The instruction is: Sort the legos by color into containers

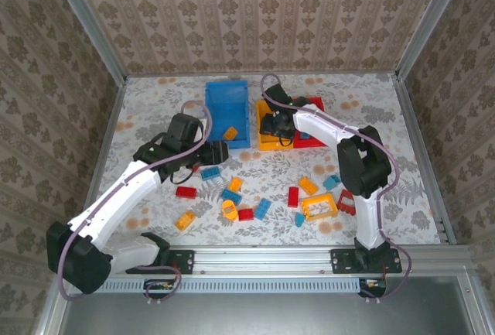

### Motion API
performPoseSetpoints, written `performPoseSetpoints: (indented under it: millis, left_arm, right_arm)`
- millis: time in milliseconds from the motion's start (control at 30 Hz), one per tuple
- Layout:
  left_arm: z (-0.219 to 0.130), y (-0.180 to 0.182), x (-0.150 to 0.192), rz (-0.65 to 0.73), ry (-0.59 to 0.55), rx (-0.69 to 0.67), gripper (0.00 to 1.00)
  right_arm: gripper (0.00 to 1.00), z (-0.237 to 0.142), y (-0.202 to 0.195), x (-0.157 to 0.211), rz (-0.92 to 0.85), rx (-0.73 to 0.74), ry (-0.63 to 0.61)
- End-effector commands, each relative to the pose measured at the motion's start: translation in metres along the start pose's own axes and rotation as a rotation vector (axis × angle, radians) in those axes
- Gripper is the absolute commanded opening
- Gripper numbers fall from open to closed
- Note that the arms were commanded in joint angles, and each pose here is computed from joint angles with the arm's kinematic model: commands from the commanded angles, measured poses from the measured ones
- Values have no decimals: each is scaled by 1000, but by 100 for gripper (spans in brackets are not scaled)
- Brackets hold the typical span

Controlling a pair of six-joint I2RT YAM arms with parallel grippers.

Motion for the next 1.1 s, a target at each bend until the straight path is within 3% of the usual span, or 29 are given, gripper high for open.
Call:
performPoseSetpoints:
  millis: [0, 133, 233, 500, 800, 933, 1067]
  left_arm:
    - [-3, -27, -10, 116, 4, 95, 61]
    - [12, -72, -2, 290, 110, 247, 60]
    - [32, -111, 21, 467, 237, 318, 59]
    - [102, -183, 107, 846, 507, 325, 54]
    - [158, -211, 155, 966, 621, 221, 51]
    - [170, -208, 157, 978, 630, 172, 50]
    - [178, -206, 161, 996, 654, 154, 43]
  right_arm:
    - [57, -68, 13, -20, 15, -78, -105]
    - [54, -111, -11, -18, 32, -43, -194]
    - [53, -134, -56, -1, 95, 14, -219]
    - [54, -222, -145, 59, 212, 99, -401]
    - [61, -281, -172, 109, 294, 59, -559]
    - [62, -286, -175, 121, 297, 42, -550]
    - [62, -286, -175, 125, 304, 26, -549]
Point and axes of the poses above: each hand's point on the last joint's axis, 136 mm out from that joint toward the fingers, its own z axis out along the fingers, its own y axis along the line the jaws close on, x = y × z, the point moved 5 cm from there along -z, back along the fingers, and after that the axes turned 4 degrees about -z, right-handed, at the moved point
